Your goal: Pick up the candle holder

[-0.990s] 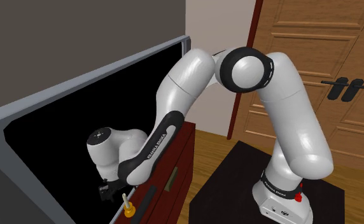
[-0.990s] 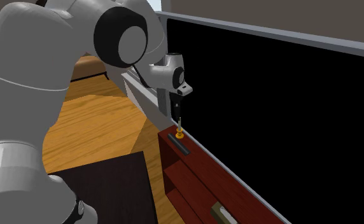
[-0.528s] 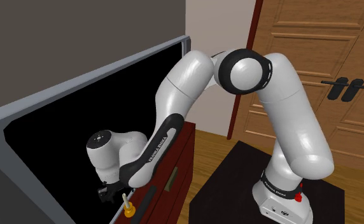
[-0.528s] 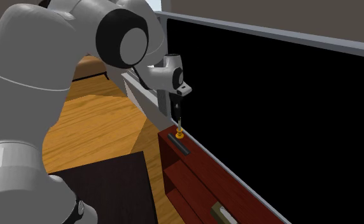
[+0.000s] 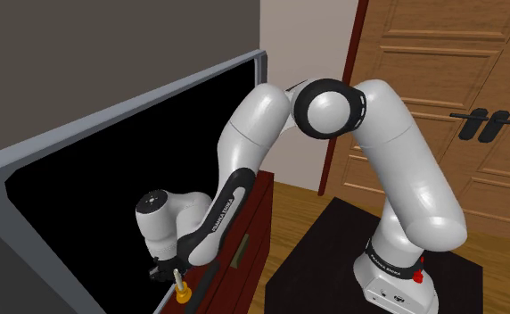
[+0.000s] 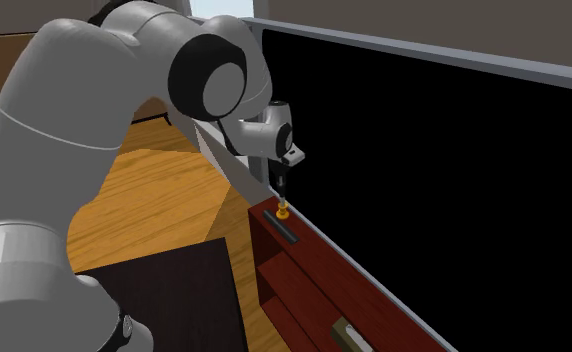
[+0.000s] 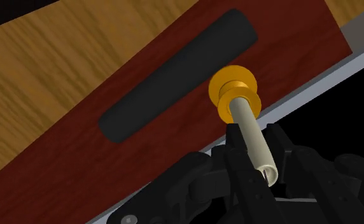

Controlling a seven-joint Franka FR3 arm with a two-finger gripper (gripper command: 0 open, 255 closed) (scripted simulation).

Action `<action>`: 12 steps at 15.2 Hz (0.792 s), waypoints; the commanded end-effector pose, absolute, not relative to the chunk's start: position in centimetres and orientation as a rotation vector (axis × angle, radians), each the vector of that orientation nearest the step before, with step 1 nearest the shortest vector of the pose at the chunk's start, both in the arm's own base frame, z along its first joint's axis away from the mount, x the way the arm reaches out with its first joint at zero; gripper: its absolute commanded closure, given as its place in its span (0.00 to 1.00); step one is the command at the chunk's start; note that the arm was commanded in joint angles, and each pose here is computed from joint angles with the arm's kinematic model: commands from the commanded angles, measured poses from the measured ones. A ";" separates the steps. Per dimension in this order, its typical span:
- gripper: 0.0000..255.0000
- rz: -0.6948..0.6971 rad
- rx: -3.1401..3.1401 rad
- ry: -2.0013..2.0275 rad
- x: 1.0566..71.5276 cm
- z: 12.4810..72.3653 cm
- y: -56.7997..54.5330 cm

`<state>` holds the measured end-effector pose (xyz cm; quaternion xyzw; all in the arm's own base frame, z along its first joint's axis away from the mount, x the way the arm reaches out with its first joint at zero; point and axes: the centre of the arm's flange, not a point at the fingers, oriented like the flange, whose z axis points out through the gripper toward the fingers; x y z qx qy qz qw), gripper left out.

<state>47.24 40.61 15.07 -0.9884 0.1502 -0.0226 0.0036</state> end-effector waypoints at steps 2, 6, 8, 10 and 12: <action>1.00 -0.059 -3.108 0.477 47.3 16.3 41.6; 1.00 -0.059 -3.108 0.477 47.3 18.4 41.6; 1.00 -0.059 -3.108 0.477 47.3 19.5 41.6; 1.00 -0.059 -3.108 0.477 47.3 20.6 41.6; 1.00 -0.059 -3.108 0.477 47.3 21.6 41.6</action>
